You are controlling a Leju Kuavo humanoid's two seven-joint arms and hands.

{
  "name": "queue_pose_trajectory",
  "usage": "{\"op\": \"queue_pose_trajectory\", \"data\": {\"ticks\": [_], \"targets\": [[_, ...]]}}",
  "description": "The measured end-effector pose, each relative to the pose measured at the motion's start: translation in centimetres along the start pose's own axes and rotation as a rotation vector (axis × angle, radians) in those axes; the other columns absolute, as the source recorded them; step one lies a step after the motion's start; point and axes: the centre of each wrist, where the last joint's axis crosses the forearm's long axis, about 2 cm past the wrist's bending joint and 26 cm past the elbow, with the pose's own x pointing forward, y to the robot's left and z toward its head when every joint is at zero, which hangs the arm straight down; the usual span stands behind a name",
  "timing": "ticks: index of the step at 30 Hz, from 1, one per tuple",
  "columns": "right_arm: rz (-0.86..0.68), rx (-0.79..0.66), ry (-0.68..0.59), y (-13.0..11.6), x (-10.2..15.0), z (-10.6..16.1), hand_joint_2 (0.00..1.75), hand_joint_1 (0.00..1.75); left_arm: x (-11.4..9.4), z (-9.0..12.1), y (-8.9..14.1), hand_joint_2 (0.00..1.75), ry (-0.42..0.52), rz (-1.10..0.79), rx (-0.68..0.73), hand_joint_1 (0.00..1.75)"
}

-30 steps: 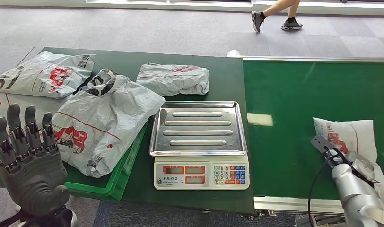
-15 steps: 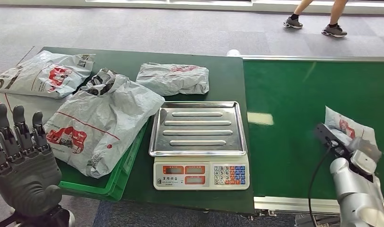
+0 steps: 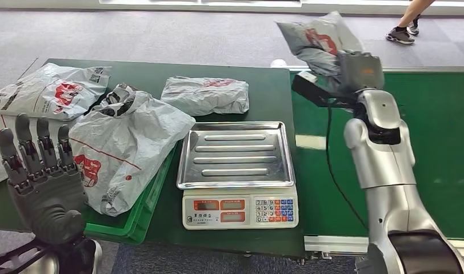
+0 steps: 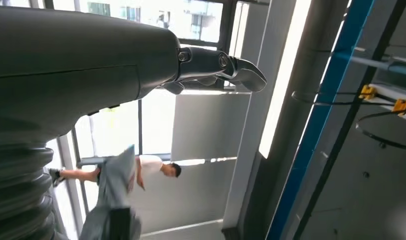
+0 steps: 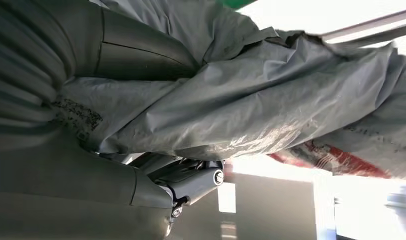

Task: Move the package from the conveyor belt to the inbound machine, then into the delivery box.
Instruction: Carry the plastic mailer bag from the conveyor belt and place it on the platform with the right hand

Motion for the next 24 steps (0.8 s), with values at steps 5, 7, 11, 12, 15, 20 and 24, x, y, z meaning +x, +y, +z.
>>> {"op": "queue_pose_trajectory", "data": {"ticks": [5,7,11,12,15,20,24], "targets": [[-0.135,0.113,-0.535,2.1,13.9,-1.2,1.75,1.75,-2.3,-0.6,-1.1,1.75,0.022,0.073,-0.014,0.00],[-0.167,0.173,-0.667,3.4,18.2,-0.1,1.75,1.75,-2.7,-0.7,-1.4,1.75,0.026,0.087,-0.011,0.00],[-0.192,0.265,-0.831,5.2,22.9,1.9,1.75,1.75,-3.1,-0.6,-1.4,1.75,0.033,0.094,0.007,0.00],[-0.190,0.279,-0.855,5.6,23.7,2.3,1.75,1.75,-3.2,-0.5,-1.4,1.75,0.034,0.095,0.009,0.00],[-0.184,0.307,-0.902,6.1,25.4,3.3,1.75,1.75,-3.3,-0.5,-1.3,1.75,0.038,0.096,0.013,0.00],[-0.178,0.327,-0.931,6.2,26.8,3.8,1.75,0.46,-3.4,-0.4,-1.3,1.75,0.041,0.091,0.022,0.00],[-0.183,0.318,-0.925,6.1,27.1,3.8,0.00,0.00,-3.4,-0.4,-1.3,1.75,0.043,0.087,0.026,0.00]]}}
